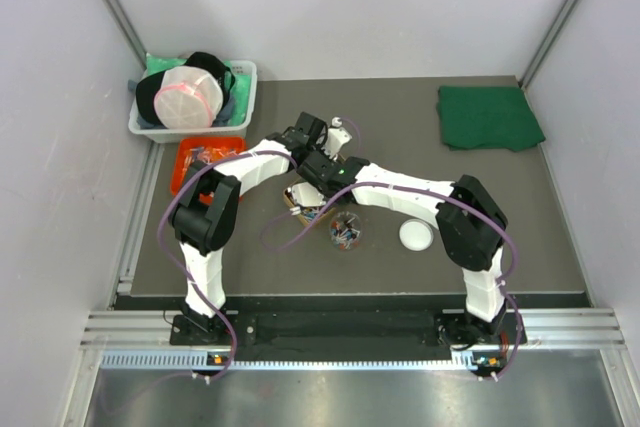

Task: Pack the candies
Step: Scoop the fake candies from the storage box.

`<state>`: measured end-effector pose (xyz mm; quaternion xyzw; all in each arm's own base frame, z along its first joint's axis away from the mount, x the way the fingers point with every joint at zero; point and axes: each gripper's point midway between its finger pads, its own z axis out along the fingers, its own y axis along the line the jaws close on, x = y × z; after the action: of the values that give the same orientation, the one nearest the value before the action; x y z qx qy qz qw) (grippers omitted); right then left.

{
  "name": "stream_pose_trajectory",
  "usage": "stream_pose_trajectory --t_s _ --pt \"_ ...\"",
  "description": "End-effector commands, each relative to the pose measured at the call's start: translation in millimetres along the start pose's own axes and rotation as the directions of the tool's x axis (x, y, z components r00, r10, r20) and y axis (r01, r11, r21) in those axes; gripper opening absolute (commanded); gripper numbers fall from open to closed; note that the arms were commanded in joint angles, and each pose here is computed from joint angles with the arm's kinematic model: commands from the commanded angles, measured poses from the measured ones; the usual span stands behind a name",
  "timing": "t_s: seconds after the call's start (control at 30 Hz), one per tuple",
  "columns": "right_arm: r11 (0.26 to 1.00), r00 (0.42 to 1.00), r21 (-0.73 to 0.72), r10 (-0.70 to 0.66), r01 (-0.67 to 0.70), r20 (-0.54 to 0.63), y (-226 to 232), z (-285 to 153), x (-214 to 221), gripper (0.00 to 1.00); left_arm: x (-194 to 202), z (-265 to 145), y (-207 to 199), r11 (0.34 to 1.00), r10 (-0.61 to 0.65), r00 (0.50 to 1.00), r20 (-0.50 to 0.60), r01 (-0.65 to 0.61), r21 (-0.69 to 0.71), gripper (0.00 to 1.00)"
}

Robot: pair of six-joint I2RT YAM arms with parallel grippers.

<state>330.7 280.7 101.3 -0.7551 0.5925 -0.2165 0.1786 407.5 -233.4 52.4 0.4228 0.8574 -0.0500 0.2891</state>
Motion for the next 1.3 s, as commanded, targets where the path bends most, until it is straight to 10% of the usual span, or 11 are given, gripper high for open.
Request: stream_pose_trajectory --t_s 0.0,1.27 --pt "0.998 0.996 0.038 0.055 -0.058 0.076 -10.2 -17.4 -23.5 0.0 -34.3 -14.9 5.1 0.998 0.009 0.993 0.115 -0.001 -0.066 0.0" --pt "0.899 0.866 -0.047 0.433 -0.435 0.252 -5.9 -46.7 8.7 0.0 -24.3 -4.3 12.5 0.997 -0.026 0.996 0.086 0.032 -0.074 0.0"
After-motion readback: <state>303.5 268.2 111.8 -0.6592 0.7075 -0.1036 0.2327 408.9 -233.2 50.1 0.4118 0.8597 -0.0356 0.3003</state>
